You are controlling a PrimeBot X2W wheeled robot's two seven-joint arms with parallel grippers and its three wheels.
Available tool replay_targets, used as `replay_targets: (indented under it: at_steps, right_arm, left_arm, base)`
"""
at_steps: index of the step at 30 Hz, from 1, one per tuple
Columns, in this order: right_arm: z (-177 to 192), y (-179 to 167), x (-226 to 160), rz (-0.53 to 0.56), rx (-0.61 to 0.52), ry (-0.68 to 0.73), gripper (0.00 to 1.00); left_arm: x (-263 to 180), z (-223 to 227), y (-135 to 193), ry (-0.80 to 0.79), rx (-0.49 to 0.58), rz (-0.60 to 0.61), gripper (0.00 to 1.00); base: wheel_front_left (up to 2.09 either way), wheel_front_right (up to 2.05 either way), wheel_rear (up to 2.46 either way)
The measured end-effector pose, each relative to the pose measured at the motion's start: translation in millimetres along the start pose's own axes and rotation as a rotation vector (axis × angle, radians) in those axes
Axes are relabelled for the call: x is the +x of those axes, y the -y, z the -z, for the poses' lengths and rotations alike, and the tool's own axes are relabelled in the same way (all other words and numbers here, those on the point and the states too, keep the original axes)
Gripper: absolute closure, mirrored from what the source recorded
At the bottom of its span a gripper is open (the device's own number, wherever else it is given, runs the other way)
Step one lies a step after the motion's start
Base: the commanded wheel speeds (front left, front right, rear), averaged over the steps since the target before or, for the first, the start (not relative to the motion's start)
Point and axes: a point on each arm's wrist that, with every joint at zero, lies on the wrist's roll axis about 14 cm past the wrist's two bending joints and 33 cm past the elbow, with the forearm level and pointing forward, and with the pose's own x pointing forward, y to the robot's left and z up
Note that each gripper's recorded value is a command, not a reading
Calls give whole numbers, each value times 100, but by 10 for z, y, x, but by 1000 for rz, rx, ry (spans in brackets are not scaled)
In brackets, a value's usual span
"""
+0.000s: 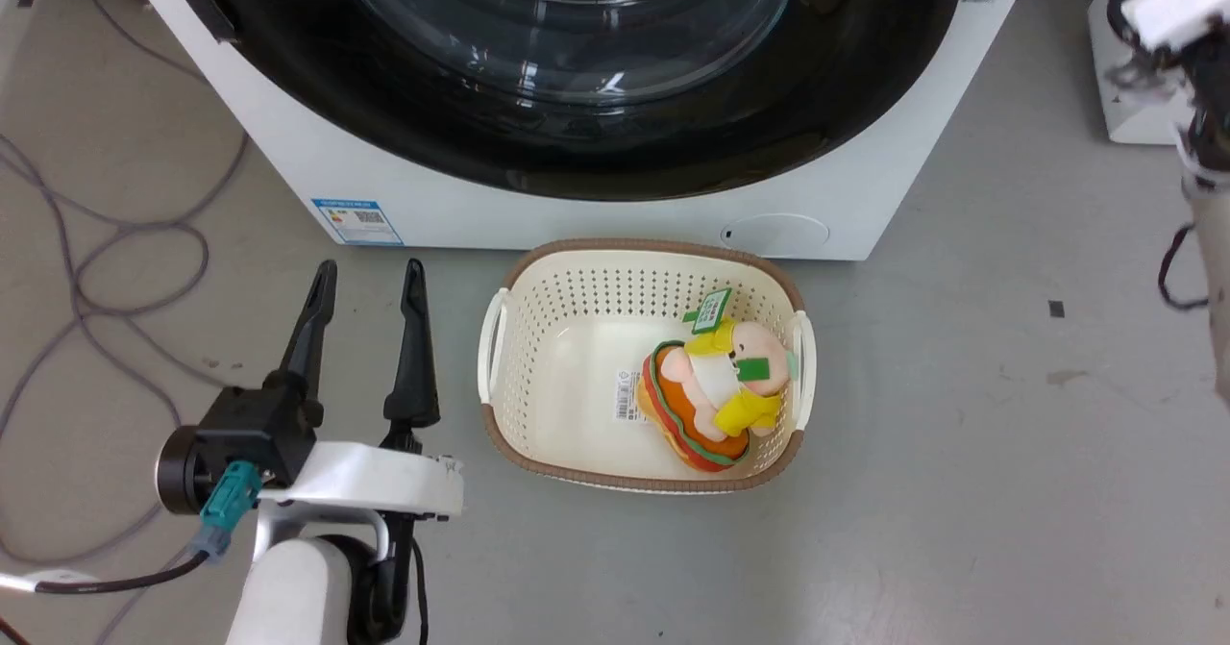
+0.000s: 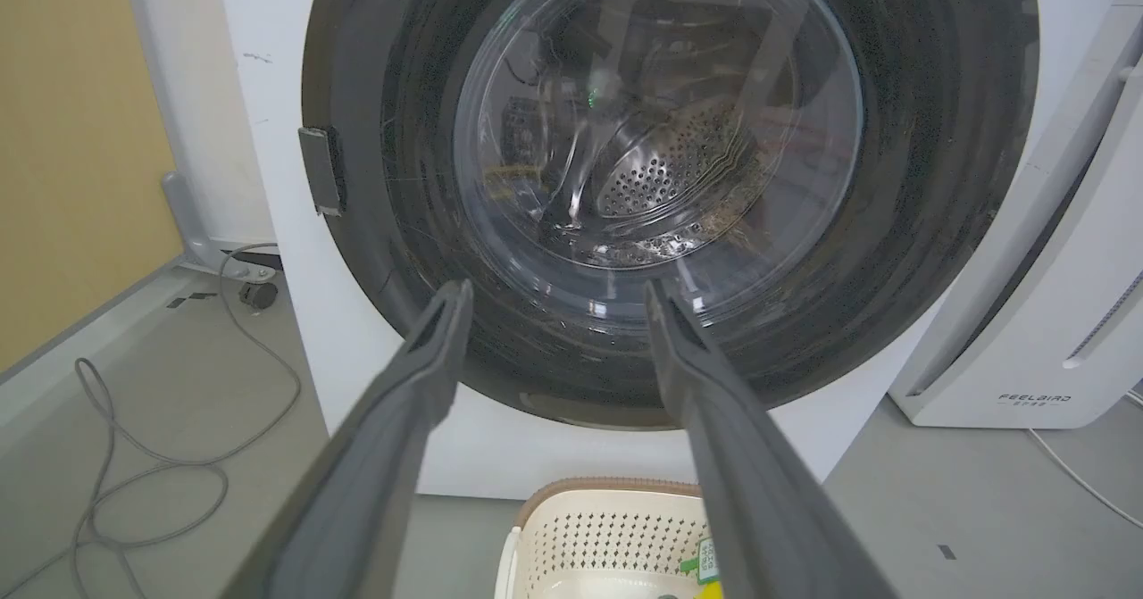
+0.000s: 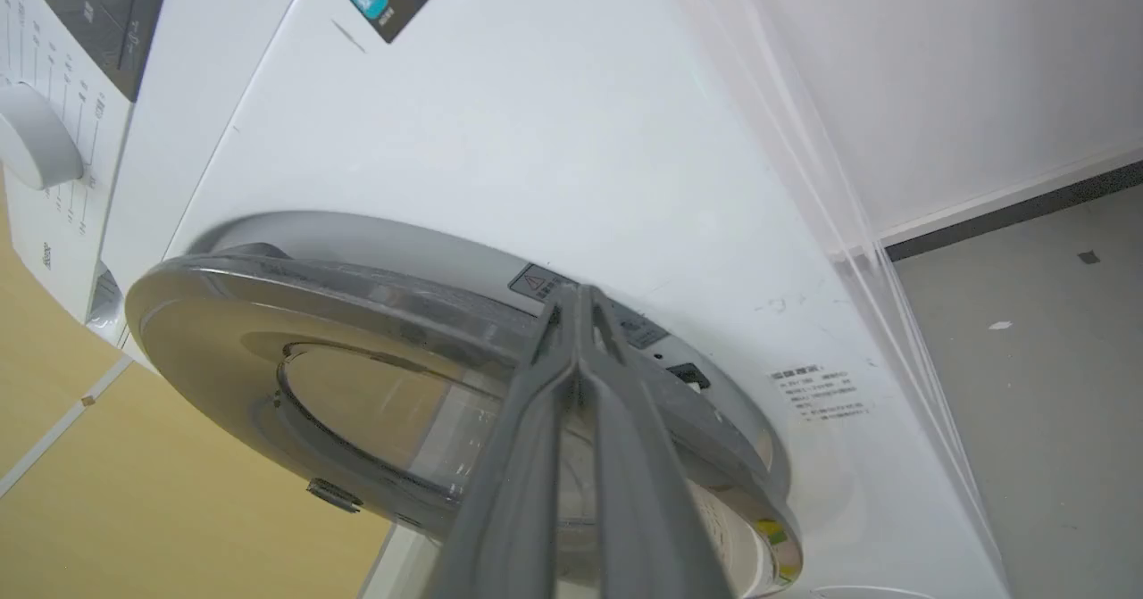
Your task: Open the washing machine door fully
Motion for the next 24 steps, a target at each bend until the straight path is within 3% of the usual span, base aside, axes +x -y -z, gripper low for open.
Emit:
replay_targets:
  at_steps: [11,24]
  right_arm:
    - [159,-317,420,-57,-46,-181,100]
    - [393,-418,735,-59,-69,-322,100]
  left_arm:
    - [153,27,6,21,-20,-1,0]
    - [267,90,-61,34,-45,-22,0]
  base:
    - [0,0,0]
    - [0,0,0]
